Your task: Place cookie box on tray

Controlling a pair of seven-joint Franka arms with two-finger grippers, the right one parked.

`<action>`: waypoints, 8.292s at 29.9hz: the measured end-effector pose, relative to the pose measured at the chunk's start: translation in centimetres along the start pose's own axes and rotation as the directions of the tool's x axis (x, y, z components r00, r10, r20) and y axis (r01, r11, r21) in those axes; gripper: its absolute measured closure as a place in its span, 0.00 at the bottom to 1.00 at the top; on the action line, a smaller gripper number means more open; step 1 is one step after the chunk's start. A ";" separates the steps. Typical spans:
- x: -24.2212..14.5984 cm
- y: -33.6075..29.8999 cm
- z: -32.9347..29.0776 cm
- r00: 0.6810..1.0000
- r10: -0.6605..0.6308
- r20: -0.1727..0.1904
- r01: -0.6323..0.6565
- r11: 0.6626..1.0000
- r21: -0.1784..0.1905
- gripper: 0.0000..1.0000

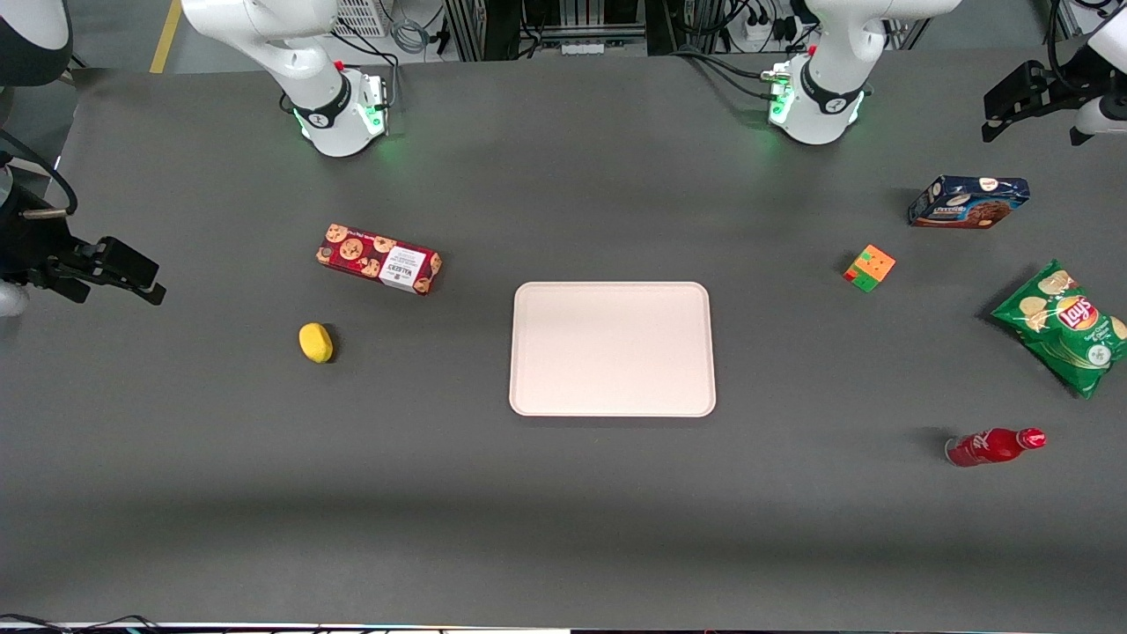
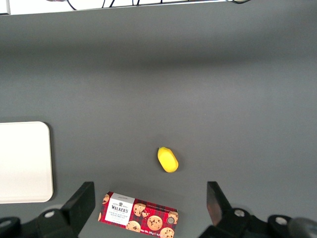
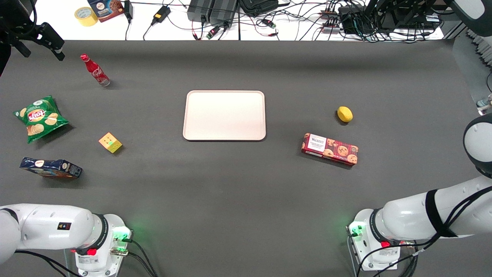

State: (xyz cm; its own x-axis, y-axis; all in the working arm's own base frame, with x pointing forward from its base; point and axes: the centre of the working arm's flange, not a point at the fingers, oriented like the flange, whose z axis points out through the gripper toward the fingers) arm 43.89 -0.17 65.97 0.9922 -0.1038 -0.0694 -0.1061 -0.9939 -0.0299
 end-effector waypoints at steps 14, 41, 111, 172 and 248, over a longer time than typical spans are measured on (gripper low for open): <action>0.0 0.1 0.0 1.000 0.003 0.000 -0.003 1.000 0.001 0.00; 0.0 0.3 0.0 1.000 0.006 0.000 -0.006 1.000 0.002 0.00; -12.3 -27.0 25.7 0.570 -0.803 0.173 0.815 0.579 0.000 0.00; -18.5 -23.0 43.1 0.433 -0.901 -0.015 0.899 0.433 -0.056 0.12; 19.3 28.0 27.5 0.993 -0.037 0.109 0.058 0.979 -0.193 0.81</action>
State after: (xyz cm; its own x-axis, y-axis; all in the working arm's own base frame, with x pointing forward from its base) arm 58.31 -28.97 36.41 0.9824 -0.0621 -0.1764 -0.0337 -0.9866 0.1595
